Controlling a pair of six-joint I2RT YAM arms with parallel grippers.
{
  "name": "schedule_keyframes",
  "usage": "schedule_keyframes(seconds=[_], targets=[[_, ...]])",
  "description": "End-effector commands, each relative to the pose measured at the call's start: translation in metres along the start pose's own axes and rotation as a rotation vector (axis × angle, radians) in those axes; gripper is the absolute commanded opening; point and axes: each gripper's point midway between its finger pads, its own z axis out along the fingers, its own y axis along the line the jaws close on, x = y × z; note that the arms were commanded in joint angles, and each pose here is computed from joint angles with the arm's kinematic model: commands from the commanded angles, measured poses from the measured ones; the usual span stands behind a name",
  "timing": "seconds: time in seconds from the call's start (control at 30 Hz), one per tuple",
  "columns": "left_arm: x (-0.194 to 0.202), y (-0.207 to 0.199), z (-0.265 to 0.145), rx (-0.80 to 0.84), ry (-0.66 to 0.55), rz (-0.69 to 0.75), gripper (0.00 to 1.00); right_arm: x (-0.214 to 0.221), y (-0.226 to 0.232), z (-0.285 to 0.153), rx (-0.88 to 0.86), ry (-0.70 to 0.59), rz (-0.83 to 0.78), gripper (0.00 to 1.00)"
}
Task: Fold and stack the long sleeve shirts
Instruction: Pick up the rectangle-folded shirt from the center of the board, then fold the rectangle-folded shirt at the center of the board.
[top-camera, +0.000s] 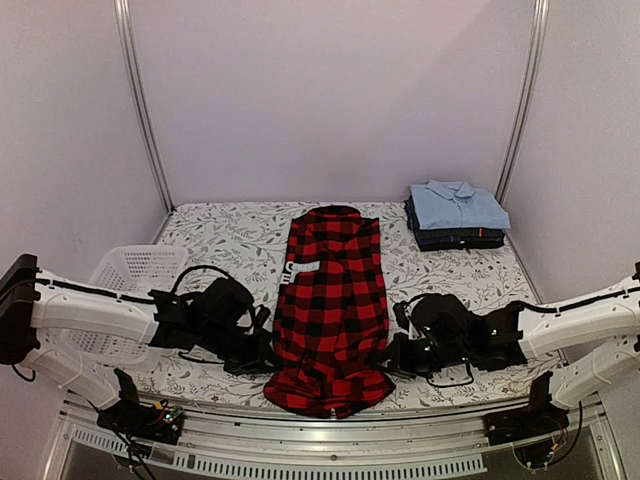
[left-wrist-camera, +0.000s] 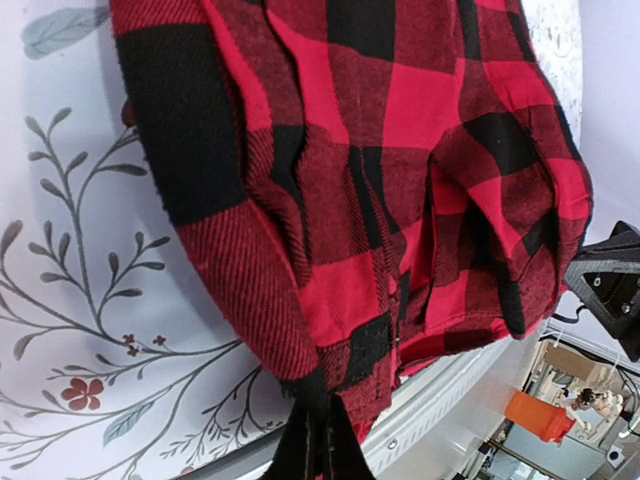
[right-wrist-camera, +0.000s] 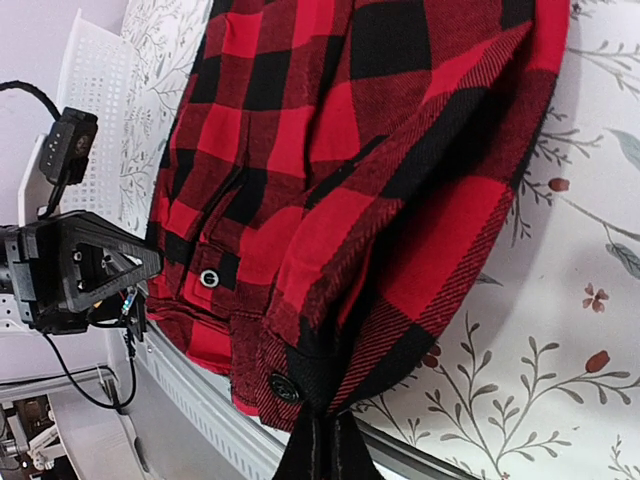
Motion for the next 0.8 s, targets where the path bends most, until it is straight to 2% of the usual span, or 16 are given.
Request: schedule_keyframes(seconds=[0.0,0.3,0.53,0.77], targets=[[-0.019,-0.013,-0.013,0.032,-0.037,0.002,0.00,-0.029,0.009,-0.009,-0.005,-0.073,0.000,0.00],[-0.088,-0.021,-0.022,0.061,-0.111,-0.025,0.00,-0.095,0.004,0.006,0.002,-0.124,0.006,0.00],[-0.144,-0.011,-0.017,0.094,-0.179,-0.120,0.00,-0.137,-0.006,0.030,0.012,-0.150,0.025,0.00],[-0.162,0.000,0.002,0.092,-0.166,-0.145,0.00,-0.146,-0.021,0.045,0.051,-0.154,0.043,0.00]])
